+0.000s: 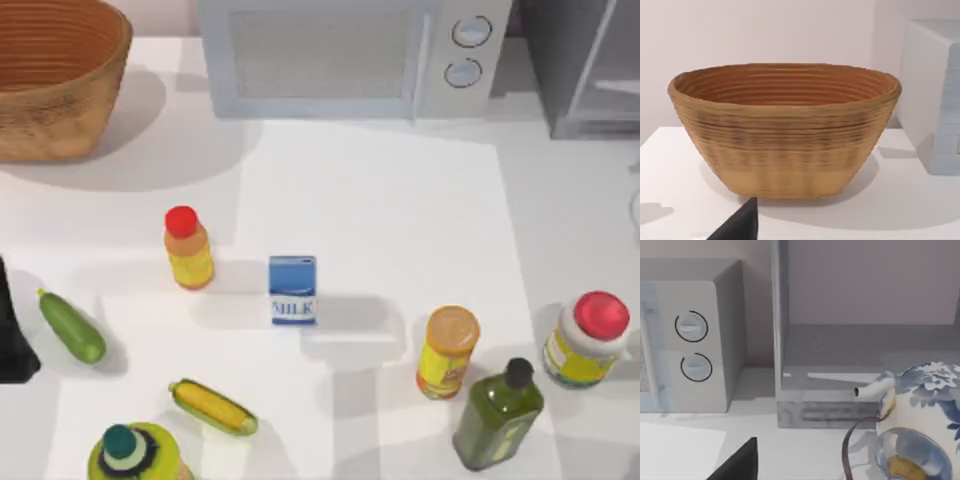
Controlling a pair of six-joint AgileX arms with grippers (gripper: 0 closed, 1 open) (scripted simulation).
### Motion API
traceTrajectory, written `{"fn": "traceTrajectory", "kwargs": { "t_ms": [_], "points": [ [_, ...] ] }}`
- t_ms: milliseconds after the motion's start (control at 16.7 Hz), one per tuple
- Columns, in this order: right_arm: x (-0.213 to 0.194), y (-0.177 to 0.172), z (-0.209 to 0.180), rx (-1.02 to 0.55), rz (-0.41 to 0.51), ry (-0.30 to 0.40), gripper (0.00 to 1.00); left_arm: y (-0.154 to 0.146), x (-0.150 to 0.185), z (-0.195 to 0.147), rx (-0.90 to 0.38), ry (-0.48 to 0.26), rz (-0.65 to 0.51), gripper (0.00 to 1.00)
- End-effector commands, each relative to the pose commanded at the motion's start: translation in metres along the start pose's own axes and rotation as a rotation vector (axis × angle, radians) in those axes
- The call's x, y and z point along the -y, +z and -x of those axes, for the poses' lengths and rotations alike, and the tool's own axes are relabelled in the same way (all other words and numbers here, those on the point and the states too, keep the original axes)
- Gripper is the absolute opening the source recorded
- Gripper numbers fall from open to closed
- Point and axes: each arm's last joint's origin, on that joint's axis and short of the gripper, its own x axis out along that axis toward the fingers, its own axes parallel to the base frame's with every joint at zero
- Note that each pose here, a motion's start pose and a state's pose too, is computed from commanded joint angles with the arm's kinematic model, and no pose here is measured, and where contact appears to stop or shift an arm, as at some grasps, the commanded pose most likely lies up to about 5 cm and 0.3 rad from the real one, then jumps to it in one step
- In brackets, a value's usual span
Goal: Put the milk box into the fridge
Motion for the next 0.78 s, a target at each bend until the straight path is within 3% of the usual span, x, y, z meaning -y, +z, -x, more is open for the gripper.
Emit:
{"fn": "traceTrajectory", "kwargs": {
  "t_ms": [360,780],
  "points": [
    [-0.004,0.011,-0.003,-0.014,-0.015,0.007,1.0,0.0,0.0,0.0,0.0,0.0,0.0,1.0],
    [-0.036,0.062,-0.038,-0.074,-0.078,0.035,1.0,0.0,0.0,0.0,0.0,0.0,0.0,1.0]
  ]
}}
